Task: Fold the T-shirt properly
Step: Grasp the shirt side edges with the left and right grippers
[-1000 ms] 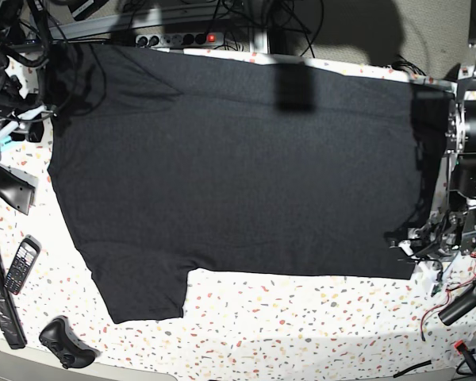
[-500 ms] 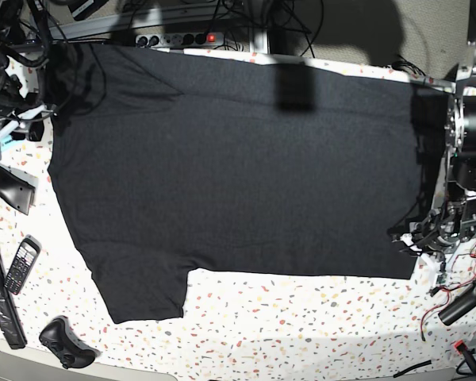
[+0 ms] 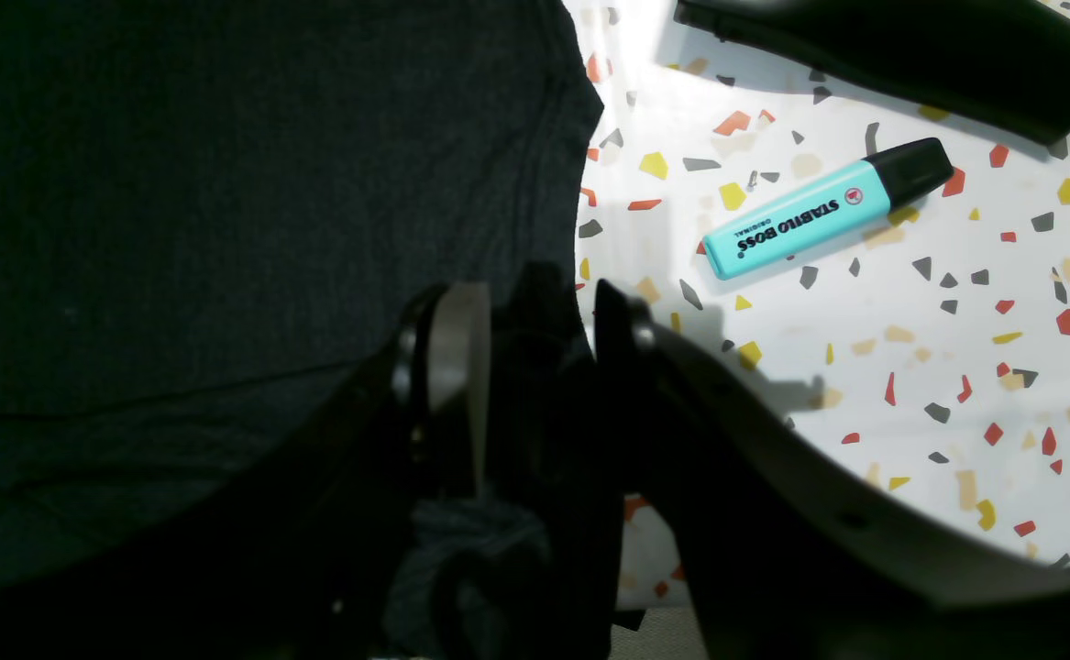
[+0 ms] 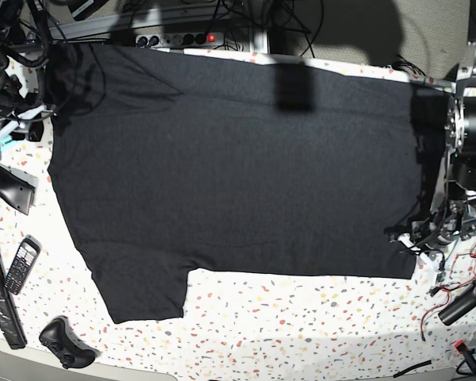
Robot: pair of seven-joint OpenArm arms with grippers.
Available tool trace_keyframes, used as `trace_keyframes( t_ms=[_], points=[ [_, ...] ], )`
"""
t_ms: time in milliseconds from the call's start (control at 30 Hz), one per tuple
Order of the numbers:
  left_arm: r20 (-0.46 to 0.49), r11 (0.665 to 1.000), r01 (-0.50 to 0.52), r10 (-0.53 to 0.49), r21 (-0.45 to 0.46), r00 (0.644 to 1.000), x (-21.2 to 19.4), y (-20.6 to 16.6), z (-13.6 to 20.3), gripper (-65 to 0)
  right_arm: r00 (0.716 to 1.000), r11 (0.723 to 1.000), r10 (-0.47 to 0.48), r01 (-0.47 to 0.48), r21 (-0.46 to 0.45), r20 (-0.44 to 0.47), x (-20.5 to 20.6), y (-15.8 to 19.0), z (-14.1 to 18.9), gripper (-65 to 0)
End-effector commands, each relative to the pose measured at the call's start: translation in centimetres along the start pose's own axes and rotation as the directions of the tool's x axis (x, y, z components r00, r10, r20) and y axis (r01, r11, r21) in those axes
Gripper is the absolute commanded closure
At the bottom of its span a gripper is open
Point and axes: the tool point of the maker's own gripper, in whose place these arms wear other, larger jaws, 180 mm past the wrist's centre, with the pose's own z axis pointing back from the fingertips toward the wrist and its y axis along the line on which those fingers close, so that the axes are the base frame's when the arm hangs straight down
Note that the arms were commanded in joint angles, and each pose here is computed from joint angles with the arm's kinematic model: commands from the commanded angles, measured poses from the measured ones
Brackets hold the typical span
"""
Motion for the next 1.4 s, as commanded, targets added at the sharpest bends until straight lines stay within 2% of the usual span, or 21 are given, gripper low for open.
trace_keyframes(
  t_ms=[0, 167, 300, 400, 533, 767, 867, 1133, 1233, 1367],
  points=[
    [0.008, 1.0, 0.008, -0.008, 0.0, 1.0, 1.4, 0.3, 0.4, 0.0, 0.998, 1.0, 0.022, -0.022, -0.007, 0.053, 1.6, -0.3, 0.4, -19.4],
    [0.021, 1.0, 0.01, -0.01, 0.0, 1.0, 1.6, 0.3, 0.3, 0.0, 0.994, 1.0, 0.022, -0.022, -0.007, 0.107, 2.6, -0.3, 0.5, -19.2],
    [0.056, 1.0, 0.01, -0.01, 0.001, 0.998, 2.0, 0.3, 0.3, 0.0, 0.971, 1.0, 0.023, -0.021, -0.008, 0.236, 4.9, -0.2, 0.9, -19.3],
    [0.059, 1.0, 0.01, -0.01, 0.001, 0.998, 1.7, 0.3, 0.3, 0.0, 0.959, 1.0, 0.026, -0.024, -0.012, 0.282, 6.4, -0.4, 0.9, -19.5],
    [0.056, 1.0, 0.01, -0.01, 0.0, 0.998, 1.5, 0.2, 0.2, 0.0, 0.95, 0.999, 0.041, -0.042, -0.005, 0.31, 8.7, -0.8, -0.1, -25.0],
    [0.046, 1.0, 0.01, -0.01, -0.002, 0.999, 1.3, 0.1, 0.2, 0.0, 0.964, 0.994, 0.105, -0.098, -0.043, 0.242, 10.8, -1.8, -4.6, -25.3],
    [0.039, 1.0, 0.011, -0.011, -0.006, 0.999, 1.2, -0.1, 0.1, 0.0, 0.971, 0.997, 0.083, -0.081, -0.02, 0.225, 12.3, -2.2, -6.8, -25.3],
    [0.02, 0.998, 0.056, -0.056, -0.02, 0.998, 0.9, -1.6, -0.4, 0.0, 0.981, 1.0, 0.01, -0.013, 0.016, 0.194, 19.3, -3.1, -12.1, -25.3],
    [0.024, 0.998, 0.056, -0.056, -0.026, 0.998, 0.9, -1.9, -0.5, 0.0, 0.991, 1.0, -0.018, 0.016, 0.023, 0.134, 21.0, -3.3, -14.1, -25.3],
    [0.023, 0.998, 0.056, -0.056, -0.025, 0.998, 0.9, -1.9, -0.5, 0.0, 1.0, 0.999, -0.021, 0.022, -0.026, 0.021, 20.8, -4.4, -16.6, -25.3]
  ],
)
